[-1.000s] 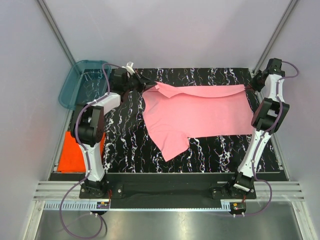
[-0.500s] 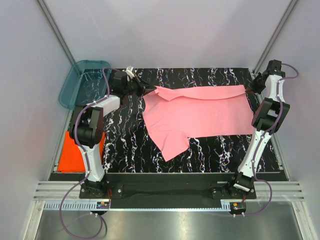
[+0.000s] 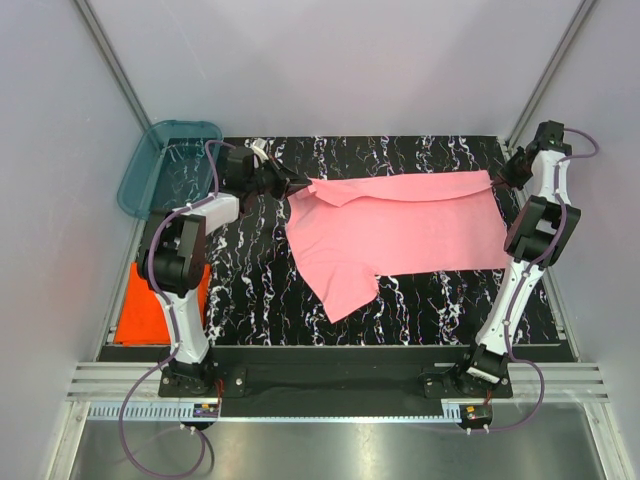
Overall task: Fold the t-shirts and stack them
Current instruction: Fold the tshirt
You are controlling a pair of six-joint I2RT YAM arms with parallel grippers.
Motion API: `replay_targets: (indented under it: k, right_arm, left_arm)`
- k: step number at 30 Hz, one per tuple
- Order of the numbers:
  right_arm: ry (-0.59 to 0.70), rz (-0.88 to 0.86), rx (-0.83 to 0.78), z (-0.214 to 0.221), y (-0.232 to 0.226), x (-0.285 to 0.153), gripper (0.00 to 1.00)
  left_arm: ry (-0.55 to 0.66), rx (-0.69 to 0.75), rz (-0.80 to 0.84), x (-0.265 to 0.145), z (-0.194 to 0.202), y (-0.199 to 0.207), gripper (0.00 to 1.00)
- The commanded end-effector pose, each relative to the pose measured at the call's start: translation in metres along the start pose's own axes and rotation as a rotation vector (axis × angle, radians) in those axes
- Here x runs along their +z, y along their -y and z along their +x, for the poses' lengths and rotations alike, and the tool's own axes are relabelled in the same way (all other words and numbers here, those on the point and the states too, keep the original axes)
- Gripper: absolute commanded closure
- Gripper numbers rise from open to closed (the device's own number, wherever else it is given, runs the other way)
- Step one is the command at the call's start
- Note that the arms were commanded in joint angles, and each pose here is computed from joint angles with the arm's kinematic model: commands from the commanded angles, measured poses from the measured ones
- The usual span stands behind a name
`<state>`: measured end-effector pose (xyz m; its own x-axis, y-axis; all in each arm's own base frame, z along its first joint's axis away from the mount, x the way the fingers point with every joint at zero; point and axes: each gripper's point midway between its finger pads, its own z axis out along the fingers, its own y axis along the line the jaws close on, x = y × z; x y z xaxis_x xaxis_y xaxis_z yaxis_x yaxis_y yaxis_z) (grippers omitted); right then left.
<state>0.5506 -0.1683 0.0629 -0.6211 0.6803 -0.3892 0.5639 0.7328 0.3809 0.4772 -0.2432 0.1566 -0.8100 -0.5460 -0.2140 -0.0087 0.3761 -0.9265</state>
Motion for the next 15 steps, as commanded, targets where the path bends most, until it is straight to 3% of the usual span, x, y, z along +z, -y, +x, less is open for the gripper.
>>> replay_targets:
  k: [1,13,15]
  right_arm:
    - [0.007,0.024,-0.001,-0.002,0.004,-0.01,1.0]
    - [-0.009,0.073,0.01,0.007,0.016,-0.009,1.0]
    - [-0.013,0.081,0.01,0.009,0.018,-0.007,0.94]
  left_arm:
    - [0.021,0.041,0.056,-0.014,-0.005,0.026,1.0]
    - [0.002,0.026,0.031,-0.013,-0.005,0.013,1.0]
    - [-0.008,0.023,0.019,-0.013,-0.005,0.009,1.0]
